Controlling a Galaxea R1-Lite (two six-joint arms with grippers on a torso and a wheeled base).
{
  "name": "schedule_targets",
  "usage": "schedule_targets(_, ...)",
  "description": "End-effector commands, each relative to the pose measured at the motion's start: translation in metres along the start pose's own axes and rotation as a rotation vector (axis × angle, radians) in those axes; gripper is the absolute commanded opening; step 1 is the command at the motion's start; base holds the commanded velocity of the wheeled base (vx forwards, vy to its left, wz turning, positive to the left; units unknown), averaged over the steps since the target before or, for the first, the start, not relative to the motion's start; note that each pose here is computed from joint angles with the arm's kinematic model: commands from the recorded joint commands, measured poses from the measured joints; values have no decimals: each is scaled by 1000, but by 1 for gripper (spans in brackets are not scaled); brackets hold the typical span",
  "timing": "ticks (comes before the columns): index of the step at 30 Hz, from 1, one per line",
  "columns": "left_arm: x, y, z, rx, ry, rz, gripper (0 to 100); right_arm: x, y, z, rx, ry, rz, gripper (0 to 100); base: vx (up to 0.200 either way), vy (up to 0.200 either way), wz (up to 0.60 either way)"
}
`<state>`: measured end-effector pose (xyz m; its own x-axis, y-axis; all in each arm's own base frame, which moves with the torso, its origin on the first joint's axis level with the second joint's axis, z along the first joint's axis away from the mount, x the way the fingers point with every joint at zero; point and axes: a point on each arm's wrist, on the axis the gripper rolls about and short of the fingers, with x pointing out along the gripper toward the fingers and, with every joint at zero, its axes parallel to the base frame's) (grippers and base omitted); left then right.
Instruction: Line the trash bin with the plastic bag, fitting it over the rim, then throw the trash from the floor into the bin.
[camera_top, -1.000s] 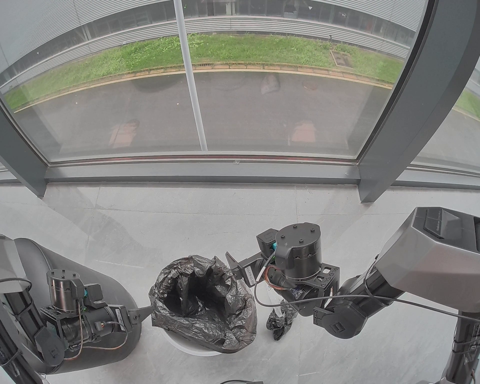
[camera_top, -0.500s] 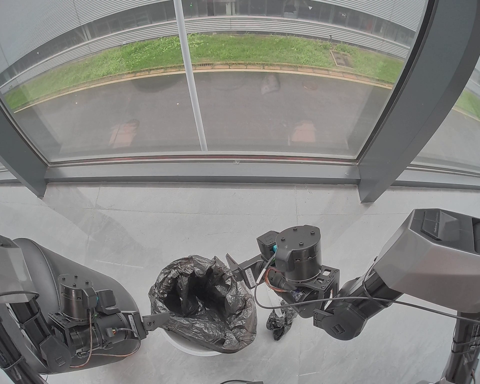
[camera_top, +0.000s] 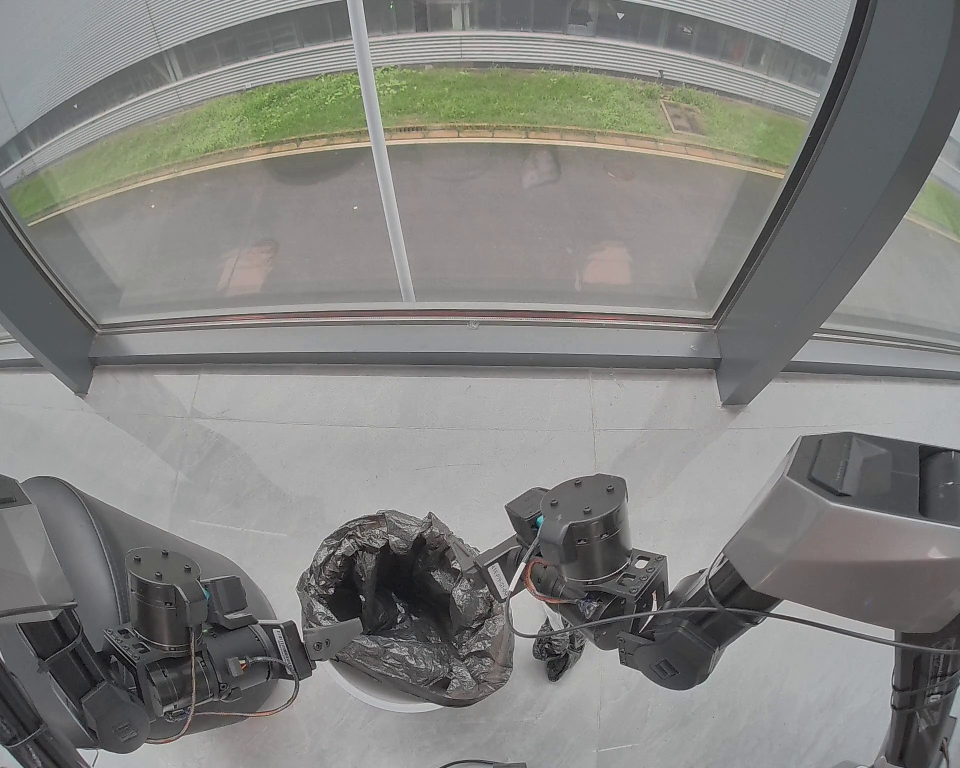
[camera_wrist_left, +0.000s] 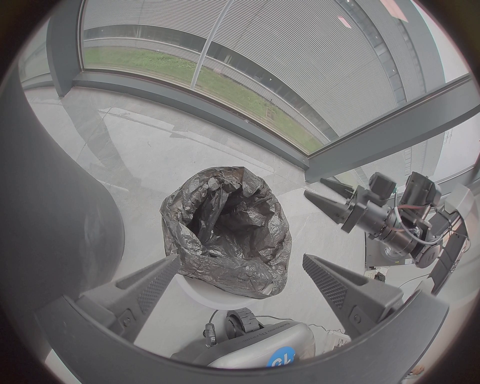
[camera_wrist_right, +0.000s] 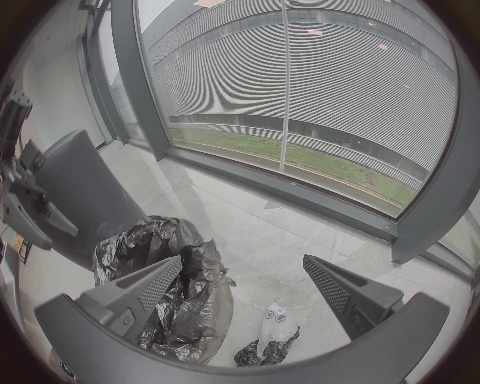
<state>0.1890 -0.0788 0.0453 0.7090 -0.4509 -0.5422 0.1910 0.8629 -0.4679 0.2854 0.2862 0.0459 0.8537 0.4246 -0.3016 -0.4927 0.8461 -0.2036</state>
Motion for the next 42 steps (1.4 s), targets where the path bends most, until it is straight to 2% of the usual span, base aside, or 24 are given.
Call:
schedule_targets(1,-2,-1,1,2,-12,-7,100,15,18,-22,-48,59,38,100,0,0,0)
schedule_targets(14,-1,-1,3,-7,-17,-7,100,38,29,-57,-81,149,44,100,0,0,0)
schedule_targets(32,0,-2,3,-6,-13,-10,100,60,17,-64,-70,161,-6,100,0,0,0)
schedule_targets(35,0,-2,3,-5,-14,-12,100,63,15,-65,-76,161,-30,100,0,0,0)
schedule_targets(38,-1,-2,3,-6,-15,-10,100,71,13,-65,-109,150,-110,100,0,0,0)
schedule_targets(42,0,-1,2,-9,-9,-9,100,73,12,-61,-111,139,-128,100,0,0,0)
